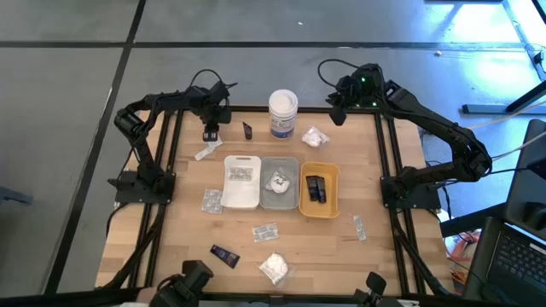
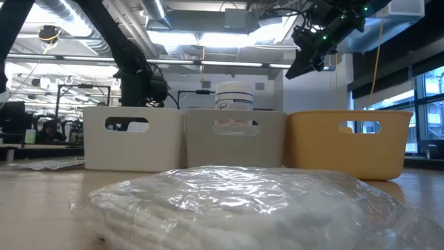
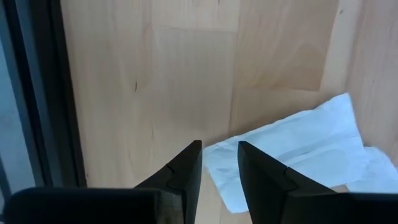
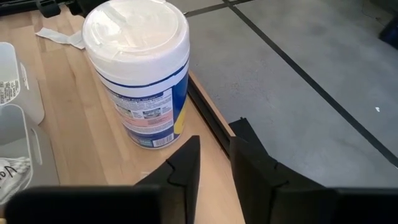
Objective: Pick & Place Travel size toiletries
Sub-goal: Put the white band-aid into the white bin
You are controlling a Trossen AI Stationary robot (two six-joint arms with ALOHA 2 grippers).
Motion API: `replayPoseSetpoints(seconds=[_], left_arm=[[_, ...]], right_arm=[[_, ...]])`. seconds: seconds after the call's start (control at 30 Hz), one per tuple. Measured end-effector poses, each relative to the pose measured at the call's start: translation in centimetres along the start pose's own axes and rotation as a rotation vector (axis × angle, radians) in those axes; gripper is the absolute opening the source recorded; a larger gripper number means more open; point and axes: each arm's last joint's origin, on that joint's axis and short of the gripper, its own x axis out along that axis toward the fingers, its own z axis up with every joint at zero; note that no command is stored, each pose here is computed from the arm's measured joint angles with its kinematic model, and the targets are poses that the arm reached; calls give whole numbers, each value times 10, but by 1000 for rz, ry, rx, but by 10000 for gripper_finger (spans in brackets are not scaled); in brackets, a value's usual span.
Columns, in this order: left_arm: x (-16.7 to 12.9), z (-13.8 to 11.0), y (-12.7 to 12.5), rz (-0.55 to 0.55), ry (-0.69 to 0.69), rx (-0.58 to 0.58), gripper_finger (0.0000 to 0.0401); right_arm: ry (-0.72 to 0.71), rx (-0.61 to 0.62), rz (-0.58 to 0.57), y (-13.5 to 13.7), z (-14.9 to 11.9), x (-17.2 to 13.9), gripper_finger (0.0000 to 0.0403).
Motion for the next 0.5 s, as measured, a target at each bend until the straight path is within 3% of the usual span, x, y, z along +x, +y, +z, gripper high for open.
replayPoseSetpoints(seconds=[0.5], left_arm=[[16, 1, 2, -30, 28, -3, 100]], right_arm=[[2, 5, 43, 1, -1, 0, 109]])
